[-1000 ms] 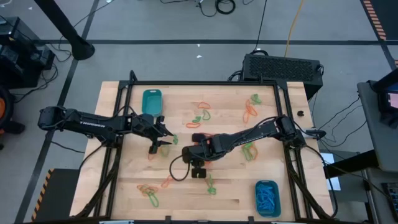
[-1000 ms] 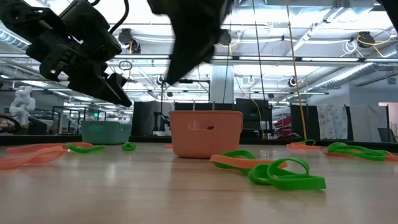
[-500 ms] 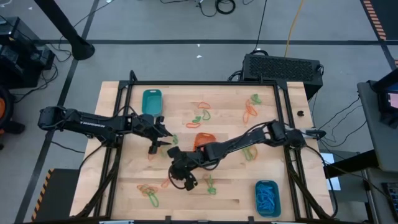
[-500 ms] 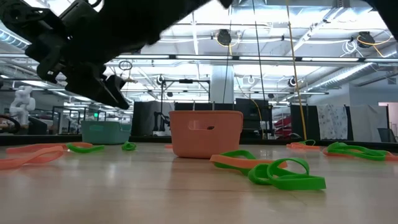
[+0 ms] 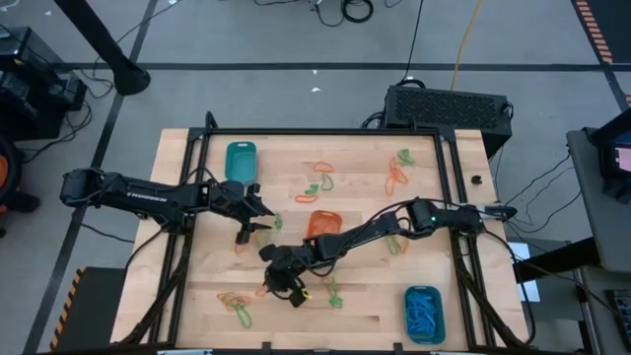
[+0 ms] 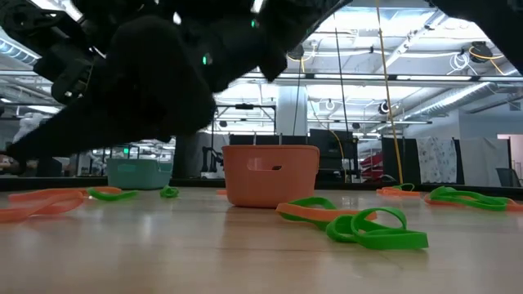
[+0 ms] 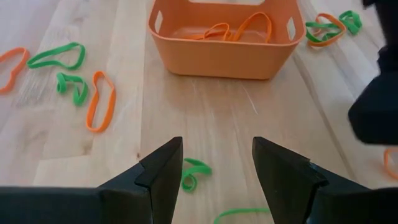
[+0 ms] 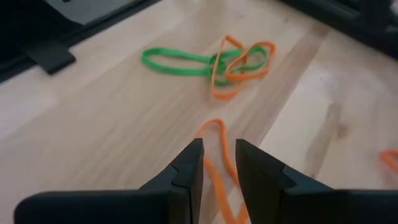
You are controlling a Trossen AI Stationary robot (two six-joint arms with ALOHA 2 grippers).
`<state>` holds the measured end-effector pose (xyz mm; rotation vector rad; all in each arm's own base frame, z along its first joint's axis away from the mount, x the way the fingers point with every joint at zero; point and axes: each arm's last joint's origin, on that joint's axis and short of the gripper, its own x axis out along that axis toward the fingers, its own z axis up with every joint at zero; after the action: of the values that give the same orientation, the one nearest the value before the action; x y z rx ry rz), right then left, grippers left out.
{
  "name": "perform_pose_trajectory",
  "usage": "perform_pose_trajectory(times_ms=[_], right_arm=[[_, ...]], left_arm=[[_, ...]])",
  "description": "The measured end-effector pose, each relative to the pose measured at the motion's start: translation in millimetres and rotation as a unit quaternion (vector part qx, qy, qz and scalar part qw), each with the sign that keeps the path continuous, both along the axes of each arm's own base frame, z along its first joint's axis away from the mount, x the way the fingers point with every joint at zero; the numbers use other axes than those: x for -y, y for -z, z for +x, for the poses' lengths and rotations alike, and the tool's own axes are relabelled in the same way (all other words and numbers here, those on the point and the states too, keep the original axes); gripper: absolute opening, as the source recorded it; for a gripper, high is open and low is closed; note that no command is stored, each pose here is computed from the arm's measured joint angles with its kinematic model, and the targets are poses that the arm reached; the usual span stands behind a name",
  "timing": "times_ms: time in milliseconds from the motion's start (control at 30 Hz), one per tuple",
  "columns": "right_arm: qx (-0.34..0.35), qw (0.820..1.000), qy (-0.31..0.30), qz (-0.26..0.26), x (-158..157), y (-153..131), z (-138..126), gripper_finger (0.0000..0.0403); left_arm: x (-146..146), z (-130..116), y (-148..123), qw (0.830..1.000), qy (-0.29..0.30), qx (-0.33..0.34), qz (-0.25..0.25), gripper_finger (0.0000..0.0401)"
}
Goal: Sort rubber bands into baskets
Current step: Put the orange rubber band into the orange bin
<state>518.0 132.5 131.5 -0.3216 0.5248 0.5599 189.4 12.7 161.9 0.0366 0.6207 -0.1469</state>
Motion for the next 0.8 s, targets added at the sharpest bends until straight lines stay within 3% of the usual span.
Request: perform_pose_trajectory(times_ms=[267,533,800], right_arm=[[-0.036,0.999,0.019,0.014,1,30,2,0.0086],[-0.044,0.997,0.067,0.013,5,33,3,0.0084],[-0.061,0.996,0.068,0.01,5,32,1,0.0042]], left_arm=[[0,0,0,1.0,-0.001,-0.003,-0.002,0.0202],[0,0,0,1.0,-0.008,-0.004,-0.01,0.0202],[0,0,0,1.0,-0.008,-0.004,-0.011,0.0202]])
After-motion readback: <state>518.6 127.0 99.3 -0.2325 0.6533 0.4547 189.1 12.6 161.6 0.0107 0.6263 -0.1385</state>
